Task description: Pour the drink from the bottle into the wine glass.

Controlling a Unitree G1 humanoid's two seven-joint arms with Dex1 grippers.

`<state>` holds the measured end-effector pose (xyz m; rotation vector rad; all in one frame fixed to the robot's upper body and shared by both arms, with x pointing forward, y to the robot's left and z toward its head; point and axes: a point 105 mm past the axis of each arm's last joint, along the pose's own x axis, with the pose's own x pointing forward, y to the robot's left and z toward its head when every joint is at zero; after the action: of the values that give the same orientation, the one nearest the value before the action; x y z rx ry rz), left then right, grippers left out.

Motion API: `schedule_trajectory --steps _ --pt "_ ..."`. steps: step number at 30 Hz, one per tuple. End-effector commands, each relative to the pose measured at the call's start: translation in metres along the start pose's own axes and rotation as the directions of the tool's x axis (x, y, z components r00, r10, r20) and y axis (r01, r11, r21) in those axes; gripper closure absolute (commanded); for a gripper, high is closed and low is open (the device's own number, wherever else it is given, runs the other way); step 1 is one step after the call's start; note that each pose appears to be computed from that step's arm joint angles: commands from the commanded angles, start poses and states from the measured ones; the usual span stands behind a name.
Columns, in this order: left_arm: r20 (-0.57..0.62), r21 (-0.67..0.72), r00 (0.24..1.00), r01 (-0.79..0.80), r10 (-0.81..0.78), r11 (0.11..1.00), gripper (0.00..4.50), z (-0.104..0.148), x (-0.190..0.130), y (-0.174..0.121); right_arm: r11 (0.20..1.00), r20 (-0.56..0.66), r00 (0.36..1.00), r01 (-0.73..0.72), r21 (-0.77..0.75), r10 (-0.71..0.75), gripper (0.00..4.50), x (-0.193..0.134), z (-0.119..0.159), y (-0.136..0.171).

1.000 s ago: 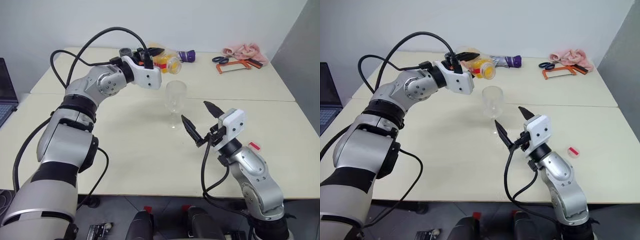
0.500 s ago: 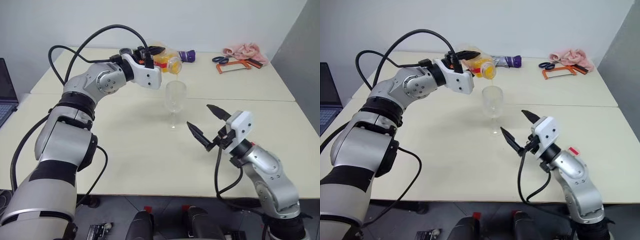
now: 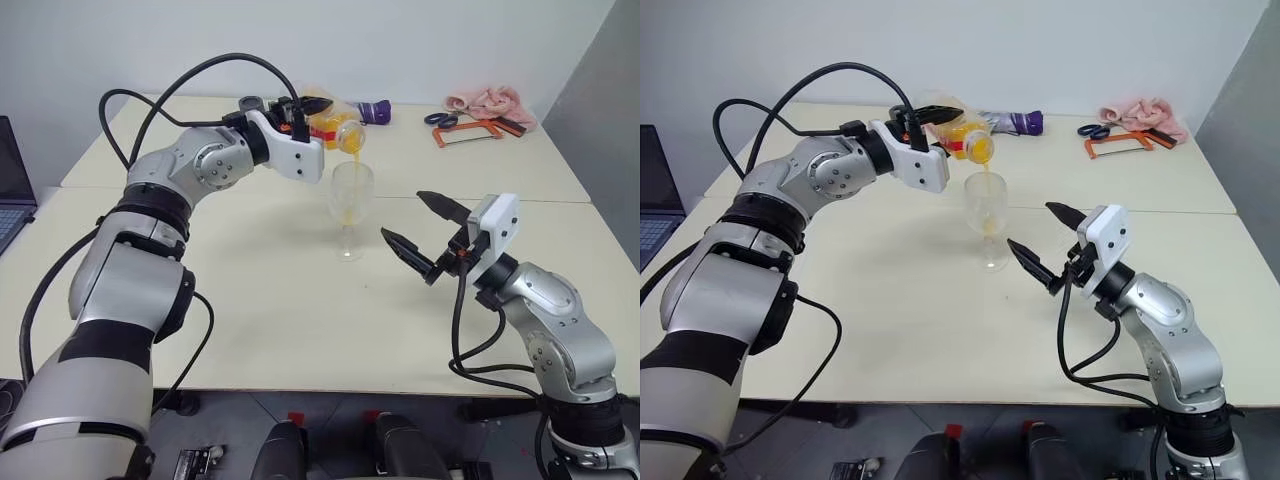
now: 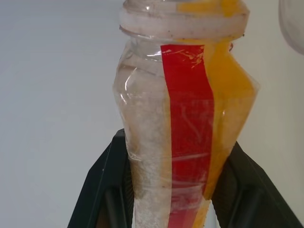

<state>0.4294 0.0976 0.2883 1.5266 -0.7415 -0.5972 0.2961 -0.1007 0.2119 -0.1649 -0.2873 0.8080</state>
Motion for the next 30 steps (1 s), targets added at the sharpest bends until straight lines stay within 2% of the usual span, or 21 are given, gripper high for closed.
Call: schedule_trajectory --steps 1,30 --pt "0.019 0.061 0.996 -0.083 0.082 0.995 2.81 0.0031 -0.0001 0.0322 1.000 0.033 0.999 -0.006 -0.014 0.007 0.00 0.0010 0.0113 0.0008" --pt "-0.004 0.117 0.995 -0.100 0.101 0.988 2.81 -0.0012 0.0000 0.0358 1.000 0.027 0.999 -0.018 -0.008 0.018 0.00 0.0018 0.0093 0.0078"
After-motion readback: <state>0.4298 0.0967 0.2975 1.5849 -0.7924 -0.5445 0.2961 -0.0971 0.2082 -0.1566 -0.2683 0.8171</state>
